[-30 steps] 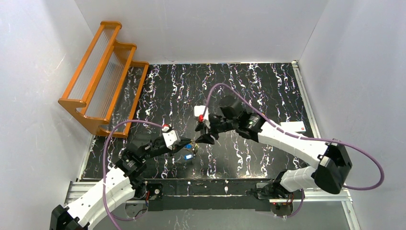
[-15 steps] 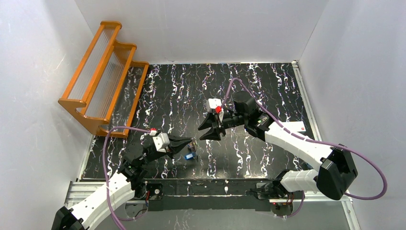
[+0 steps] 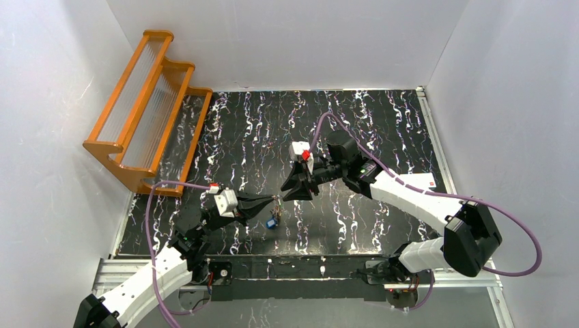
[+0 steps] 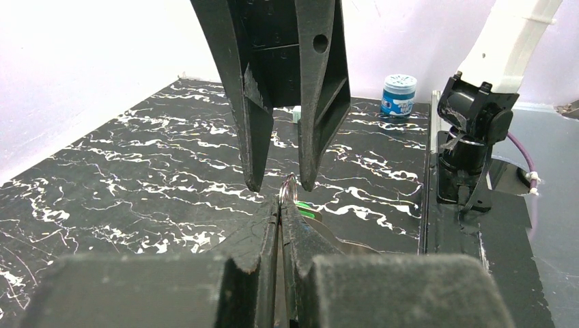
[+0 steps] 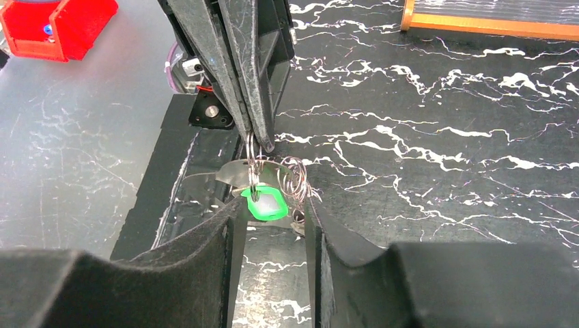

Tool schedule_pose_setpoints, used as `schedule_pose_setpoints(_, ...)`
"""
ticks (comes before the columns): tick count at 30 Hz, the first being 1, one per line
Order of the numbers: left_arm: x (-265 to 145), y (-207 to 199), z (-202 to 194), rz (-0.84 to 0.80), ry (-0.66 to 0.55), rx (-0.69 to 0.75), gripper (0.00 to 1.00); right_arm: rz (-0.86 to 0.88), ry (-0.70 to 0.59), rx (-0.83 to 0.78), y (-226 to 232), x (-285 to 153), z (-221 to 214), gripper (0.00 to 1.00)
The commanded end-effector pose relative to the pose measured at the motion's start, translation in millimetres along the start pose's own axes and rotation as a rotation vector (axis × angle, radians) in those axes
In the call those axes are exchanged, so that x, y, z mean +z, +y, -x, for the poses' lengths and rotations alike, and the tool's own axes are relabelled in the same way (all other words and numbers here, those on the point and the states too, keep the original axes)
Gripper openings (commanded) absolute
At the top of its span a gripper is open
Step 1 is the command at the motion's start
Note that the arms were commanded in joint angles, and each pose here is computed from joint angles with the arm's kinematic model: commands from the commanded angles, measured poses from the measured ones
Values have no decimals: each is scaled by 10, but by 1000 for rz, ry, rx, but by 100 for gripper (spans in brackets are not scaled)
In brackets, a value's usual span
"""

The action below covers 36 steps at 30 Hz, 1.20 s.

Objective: Put the keys on the keyring

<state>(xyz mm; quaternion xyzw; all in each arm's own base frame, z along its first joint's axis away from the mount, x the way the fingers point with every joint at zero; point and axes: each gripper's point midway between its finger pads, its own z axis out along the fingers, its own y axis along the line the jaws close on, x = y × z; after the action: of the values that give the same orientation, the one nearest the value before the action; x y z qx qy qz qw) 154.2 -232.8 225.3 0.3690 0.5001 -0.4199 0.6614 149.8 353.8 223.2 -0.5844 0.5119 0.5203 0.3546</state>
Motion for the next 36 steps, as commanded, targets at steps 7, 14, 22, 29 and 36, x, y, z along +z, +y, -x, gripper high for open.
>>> schedule_pose_setpoints(7, 28, -24, 147, -16, -54, 23, 0, 37, -58, -26, 27, 18, 246, 37)
schedule_pose_setpoints(14, 28, -22, 141, -15, -52, 23, 0, 52, -55, -2, 30, 37, 219, 33)
schedule_pose_setpoints(22, 26, -24, 167, -15, -60, 28, 0, 28, -36, 6, -12, 40, 153, 4)
schedule_pose_setpoints(29, 28, -34, 209, -21, -69, 36, 0, 18, -20, 26, -34, 50, 67, 1)
schedule_pose_setpoints(36, 29, -47, 261, -29, -82, 46, 0, 5, 16, 57, -102, 85, -70, 1)
